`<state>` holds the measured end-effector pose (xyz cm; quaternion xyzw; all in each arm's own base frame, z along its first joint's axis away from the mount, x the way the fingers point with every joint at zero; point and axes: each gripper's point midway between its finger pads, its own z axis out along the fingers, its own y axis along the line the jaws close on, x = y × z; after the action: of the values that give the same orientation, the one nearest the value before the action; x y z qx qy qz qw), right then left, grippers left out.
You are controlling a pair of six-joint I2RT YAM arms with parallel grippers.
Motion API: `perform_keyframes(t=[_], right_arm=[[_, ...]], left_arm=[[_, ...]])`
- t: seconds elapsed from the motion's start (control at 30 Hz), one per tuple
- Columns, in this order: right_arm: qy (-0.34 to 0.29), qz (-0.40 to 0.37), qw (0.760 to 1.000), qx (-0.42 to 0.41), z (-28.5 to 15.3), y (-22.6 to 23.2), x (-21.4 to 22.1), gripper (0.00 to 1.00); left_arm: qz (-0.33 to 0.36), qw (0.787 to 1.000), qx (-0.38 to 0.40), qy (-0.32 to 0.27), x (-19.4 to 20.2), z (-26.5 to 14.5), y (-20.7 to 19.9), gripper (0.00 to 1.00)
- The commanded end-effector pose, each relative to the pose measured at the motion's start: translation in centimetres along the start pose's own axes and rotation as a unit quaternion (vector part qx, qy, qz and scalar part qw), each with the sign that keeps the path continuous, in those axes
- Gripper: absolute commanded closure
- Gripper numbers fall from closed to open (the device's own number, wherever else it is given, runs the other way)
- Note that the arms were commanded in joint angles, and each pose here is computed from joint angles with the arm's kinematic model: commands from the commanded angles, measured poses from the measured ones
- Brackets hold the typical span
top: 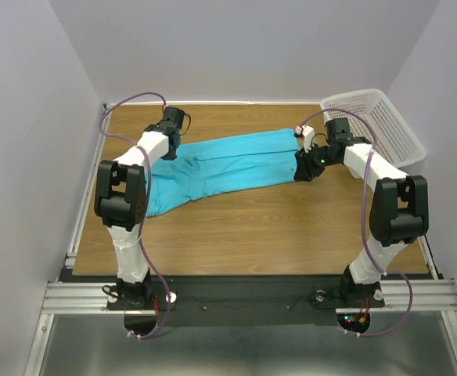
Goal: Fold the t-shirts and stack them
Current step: Fold the tshirt
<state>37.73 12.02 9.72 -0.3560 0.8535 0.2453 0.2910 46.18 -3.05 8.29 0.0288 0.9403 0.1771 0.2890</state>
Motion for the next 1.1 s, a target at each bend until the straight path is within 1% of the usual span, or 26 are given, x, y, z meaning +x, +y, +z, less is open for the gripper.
perform_keyframes(t=[0.0,0.03,0.07,0.1,0.13,0.17,0.23,0.27,0.3,0.37,0.4,0.47,0.5,0.57,0.7,0.73,0.77,0.8,0.83,0.87,0.9,0.93,0.97,1.0,1.03,1.07], right_arm=[[-0.02,-0.017,1.0,0.0,-0.5,0.1,-0.8,0.52],[-0.02,-0.017,1.0,0.0,-0.5,0.1,-0.8,0.52],[-0.021,-0.018,1.0,-0.001,-0.5,0.2,-0.8,0.52],[-0.021,-0.016,1.0,-0.002,-0.5,0.2,-0.8,0.52],[-0.021,-0.016,1.0,-0.003,-0.5,0.2,-0.8,0.52],[-0.021,-0.017,1.0,-0.003,-0.4,0.2,-0.8,0.52],[-0.021,-0.017,1.0,-0.003,-0.5,0.2,-0.8,0.52],[-0.021,-0.017,1.0,-0.003,-0.5,0.2,-0.7,0.52],[-0.021,-0.017,1.0,-0.004,-0.4,0.3,-0.7,0.52],[-0.023,-0.017,1.0,-0.008,-0.4,0.4,-0.7,0.52],[-0.027,-0.016,0.999,-0.018,-0.2,0.6,-0.9,0.52],[-0.037,-0.009,0.999,-0.037,0.0,1.2,-1.6,0.52],[-0.052,-0.013,0.997,-0.061,0.3,1.9,-2.7,0.52],[-0.066,-0.024,0.993,-0.096,1.3,3.5,-5.0,0.52],[-0.06,-0.023,0.986,-0.156,4.8,7.6,-8.6,0.53],[-0.067,-0.027,0.983,-0.166,6.1,7.9,-10.9,0.53],[-0.062,-0.022,0.982,-0.177,7.3,8.6,-11.6,0.53],[-0.051,-0.007,0.98,-0.192,8.7,10.7,-12.6,0.53],[-0.052,-0.006,0.979,-0.198,9.6,11.6,-14.0,0.53],[-0.056,-0.007,0.978,-0.2,11.5,11.7,-15.7,0.53],[-0.051,0.01,0.979,-0.199,12.7,13.5,-17.1,0.53],[-0.06,0.011,0.978,-0.2,14.4,13.8,-18.8,0.53],[-0.069,0.011,0.977,-0.2,15.0,14.6,-20.2,0.52],[-0.064,0.042,0.979,-0.189,16.4,15.6,-20.9,0.52],[-0.094,0.035,0.978,-0.185,15.9,16.3,-23.7,0.52],[-0.089,0.045,0.978,-0.182,17.4,16.4,-23.2,0.52]], left_arm=[[-0.04,0.995,-0.049,-0.079,-3.3,-4.0,3.7,0.54],[-0.053,0.992,-0.055,-0.102,-4.1,-5.5,4.6,0.42],[-0.058,0.99,-0.056,-0.114,-4.2,-5.9,4.9,0.37],[-0.065,0.989,-0.056,-0.123,-4.4,-6.5,5.3,0.34],[-0.08,0.985,-0.042,-0.144,-5.0,-8.0,5.7,0.3],[-0.095,0.985,-0.03,-0.137,-4.1,-7.8,6.0,0.28],[-0.126,0.982,0.03,-0.139,-3.5,-8.6,5.5,0.27],[-0.151,0.981,0.046,-0.116,-1.7,-7.7,5.7,0.27],[-0.162,0.976,0.096,-0.106,-1.0,-7.6,4.7,0.27],[-0.187,0.967,0.144,-0.094,0.3,-7.7,4.2,0.28],[-0.206,0.957,0.184,-0.086,1.4,-7.8,3.5,0.28],[-0.224,0.949,0.207,-0.077,3.0,-7.7,3.5,0.28],[-0.233,0.942,0.223,-0.096,2.5,-8.9,3.7,0.28],[-0.237,0.939,0.227,-0.105,2.8,-9.5,3.7,0.28],[-0.264,0.929,0.208,-0.153,2.4,-11.8,5.5,0.27],[-0.286,0.92,0.201,-0.176,2.0,-13.1,6.3,0.26],[-0.302,0.915,0.195,-0.184,2.1,-13.3,6.9,0.24],[-0.316,0.908,0.196,-0.191,2.6,-13.3,6.9,0.22],[-0.329,0.898,0.2,-0.212,2.4,-14.5,7.3,0.2],[-0.341,0.892,0.203,-0.217,2.7,-14.7,7.4,0.19],[-0.361,0.88,0.21,-0.225,3.0,-15.0,7.3,0.18],[-0.371,0.876,0.212,-0.223,3.4,-14.9,7.3,0.17],[-0.381,0.873,0.213,-0.217,4.2,-14.6,7.0,0.17],[-0.39,0.868,0.218,-0.219,4.3,-14.7,6.9,0.17],[-0.392,0.865,0.221,-0.221,4.5,-15.0,6.8,0.17],[-0.394,0.864,0.223,-0.221,4.7,-15.0,6.8,0.17]])
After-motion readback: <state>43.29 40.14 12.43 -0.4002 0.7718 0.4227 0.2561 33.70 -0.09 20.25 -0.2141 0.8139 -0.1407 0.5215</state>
